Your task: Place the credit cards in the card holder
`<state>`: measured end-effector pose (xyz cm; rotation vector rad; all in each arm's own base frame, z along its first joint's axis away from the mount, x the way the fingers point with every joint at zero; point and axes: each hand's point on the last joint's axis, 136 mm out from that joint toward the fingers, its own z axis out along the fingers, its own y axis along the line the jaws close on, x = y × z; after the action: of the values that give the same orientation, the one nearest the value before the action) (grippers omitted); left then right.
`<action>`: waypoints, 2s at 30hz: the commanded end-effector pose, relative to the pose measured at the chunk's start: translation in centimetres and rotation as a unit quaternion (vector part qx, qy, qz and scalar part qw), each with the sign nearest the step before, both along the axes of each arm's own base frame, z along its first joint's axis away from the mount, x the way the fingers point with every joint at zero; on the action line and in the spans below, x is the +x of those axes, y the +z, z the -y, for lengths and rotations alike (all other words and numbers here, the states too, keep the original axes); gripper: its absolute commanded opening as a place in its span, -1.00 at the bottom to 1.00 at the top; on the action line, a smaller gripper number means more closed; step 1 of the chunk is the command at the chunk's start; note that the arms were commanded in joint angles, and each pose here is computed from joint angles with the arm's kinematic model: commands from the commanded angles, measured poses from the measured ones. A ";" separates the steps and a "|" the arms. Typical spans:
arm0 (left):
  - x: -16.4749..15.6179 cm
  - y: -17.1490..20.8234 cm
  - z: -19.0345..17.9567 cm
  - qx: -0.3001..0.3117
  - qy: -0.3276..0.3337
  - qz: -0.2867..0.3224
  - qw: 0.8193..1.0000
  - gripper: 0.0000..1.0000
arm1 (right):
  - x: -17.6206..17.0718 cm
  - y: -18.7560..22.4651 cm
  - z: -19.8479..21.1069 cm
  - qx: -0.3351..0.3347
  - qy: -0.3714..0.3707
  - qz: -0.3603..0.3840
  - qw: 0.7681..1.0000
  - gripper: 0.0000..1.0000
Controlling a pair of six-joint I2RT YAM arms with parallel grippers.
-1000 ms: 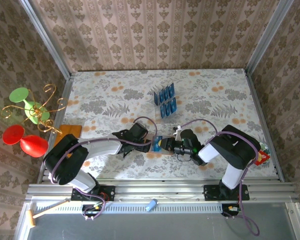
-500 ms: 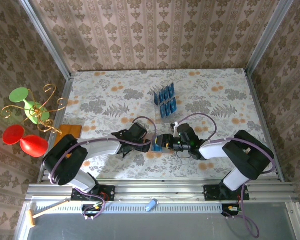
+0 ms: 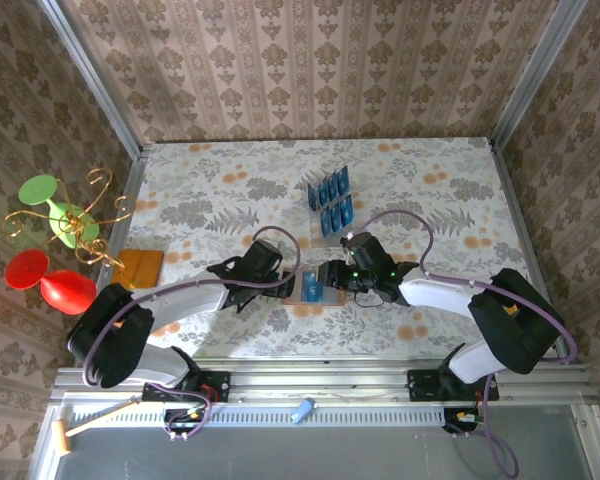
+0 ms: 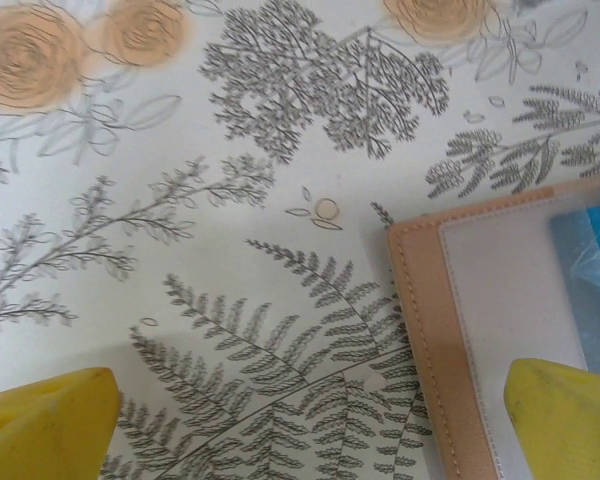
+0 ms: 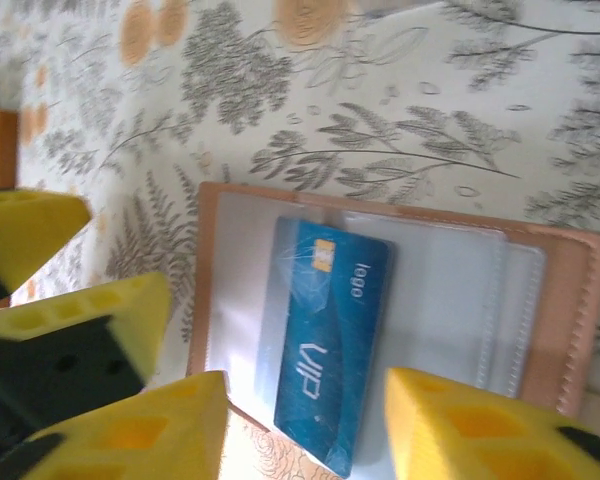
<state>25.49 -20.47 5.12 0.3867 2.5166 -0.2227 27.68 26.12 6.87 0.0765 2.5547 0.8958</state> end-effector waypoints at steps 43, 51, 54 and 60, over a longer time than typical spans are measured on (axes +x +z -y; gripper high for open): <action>-0.6 -4.0 -2.7 0.036 0.053 -0.068 0.996 1.00 | 0.2 -4.4 -3.2 -0.165 0.059 -0.054 0.983 -0.88; -0.7 -4.3 -2.7 0.035 0.051 -0.070 0.996 1.00 | 0.4 -4.2 -4.6 -0.150 0.063 -0.055 0.985 -0.89; -0.7 -4.3 -2.6 0.035 0.050 -0.070 0.996 1.00 | 0.4 -4.1 -4.9 -0.148 0.064 -0.053 0.986 -0.90; -0.8 -4.3 -2.6 0.034 0.049 -0.070 0.996 1.00 | 0.6 -3.3 -5.6 -0.132 0.063 -0.048 0.988 -0.90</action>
<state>25.23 -17.66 1.79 0.2825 2.6535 -0.1024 28.06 30.24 2.72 -0.1346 2.7826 0.5338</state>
